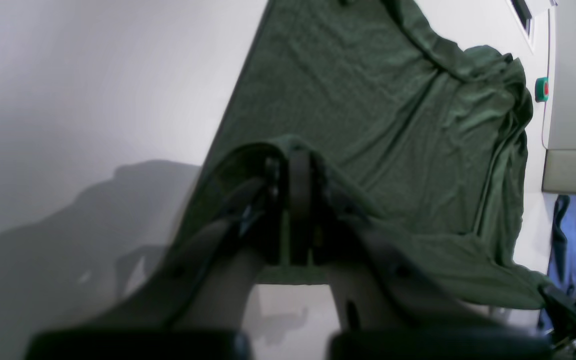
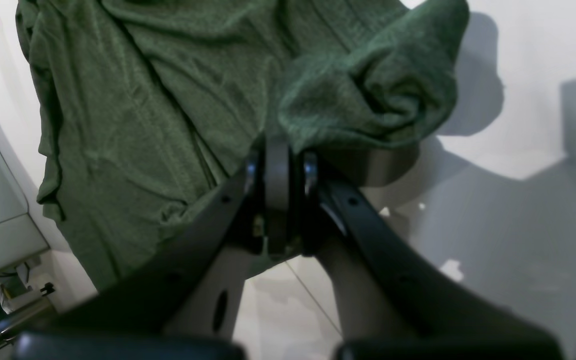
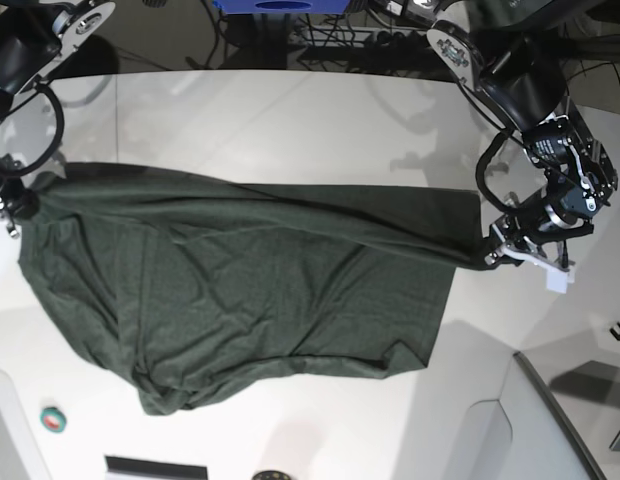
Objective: Layout the t-shirt on the table in an organized manner, then fold the t-shirt properly
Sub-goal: 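Pull the held shirt edge with both grippers to straighten the shirt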
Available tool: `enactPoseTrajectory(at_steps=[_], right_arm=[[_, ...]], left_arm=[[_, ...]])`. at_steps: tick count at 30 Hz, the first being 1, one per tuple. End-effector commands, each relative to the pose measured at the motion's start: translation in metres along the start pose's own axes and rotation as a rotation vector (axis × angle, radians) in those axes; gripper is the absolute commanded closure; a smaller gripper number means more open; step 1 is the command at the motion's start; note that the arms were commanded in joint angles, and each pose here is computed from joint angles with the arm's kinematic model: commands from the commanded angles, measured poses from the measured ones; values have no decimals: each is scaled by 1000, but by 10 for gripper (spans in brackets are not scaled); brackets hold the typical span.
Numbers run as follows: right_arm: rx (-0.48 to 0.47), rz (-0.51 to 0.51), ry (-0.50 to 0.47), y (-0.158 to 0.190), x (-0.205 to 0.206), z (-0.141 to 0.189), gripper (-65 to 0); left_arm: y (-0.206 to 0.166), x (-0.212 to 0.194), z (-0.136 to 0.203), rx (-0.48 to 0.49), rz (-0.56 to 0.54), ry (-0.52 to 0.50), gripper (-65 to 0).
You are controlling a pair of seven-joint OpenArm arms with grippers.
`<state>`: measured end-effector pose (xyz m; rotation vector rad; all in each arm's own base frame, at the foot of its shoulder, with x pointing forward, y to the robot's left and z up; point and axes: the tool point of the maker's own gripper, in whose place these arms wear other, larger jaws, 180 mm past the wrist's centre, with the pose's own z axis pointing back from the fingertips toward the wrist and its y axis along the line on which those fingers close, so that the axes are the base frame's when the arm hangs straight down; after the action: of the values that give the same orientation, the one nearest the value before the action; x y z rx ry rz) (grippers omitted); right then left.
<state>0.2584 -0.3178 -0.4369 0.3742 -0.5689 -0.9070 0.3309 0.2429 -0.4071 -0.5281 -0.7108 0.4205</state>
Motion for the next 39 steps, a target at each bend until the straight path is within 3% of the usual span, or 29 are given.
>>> enactPoseTrajectory(at_steps=[1,3,6,10,14,18,21,26,33,39], right_arm=[[19,10,-38,8,15,4,-6],[19,10,-37,8,14,4,-6],[20,9,-34,7,13,4,-6],[16,11,-30,5,13,5,-6],[18,10,-30,6,13,5,-6],[20,9,-28,6,12,5,-6],[20,9,-28,6,12,5,-6],[20,9,-28,6,12,5,-6],[20,9,-28,6,12,5,-6],[19,5,-31,5,12,5,-6]], left_arm=[[-13,11,-5,-36,-15,-21,0],[-17,8,-14,-49,-14,-27,0],[-15,4,-23,-50,22,-51,-171],[-13,2,-25,-60,72,-80,-278],[-23,13,-9,-131,100,-158,-433],[-10,-1,15,-104,88,-181,-574],[10,-35,23,-54,107,-124,-571],[36,-52,34,5,133,-176,-571],[52,-80,5,5,286,-141,-571],[31,-96,-20,-41,255,-44,-569]])
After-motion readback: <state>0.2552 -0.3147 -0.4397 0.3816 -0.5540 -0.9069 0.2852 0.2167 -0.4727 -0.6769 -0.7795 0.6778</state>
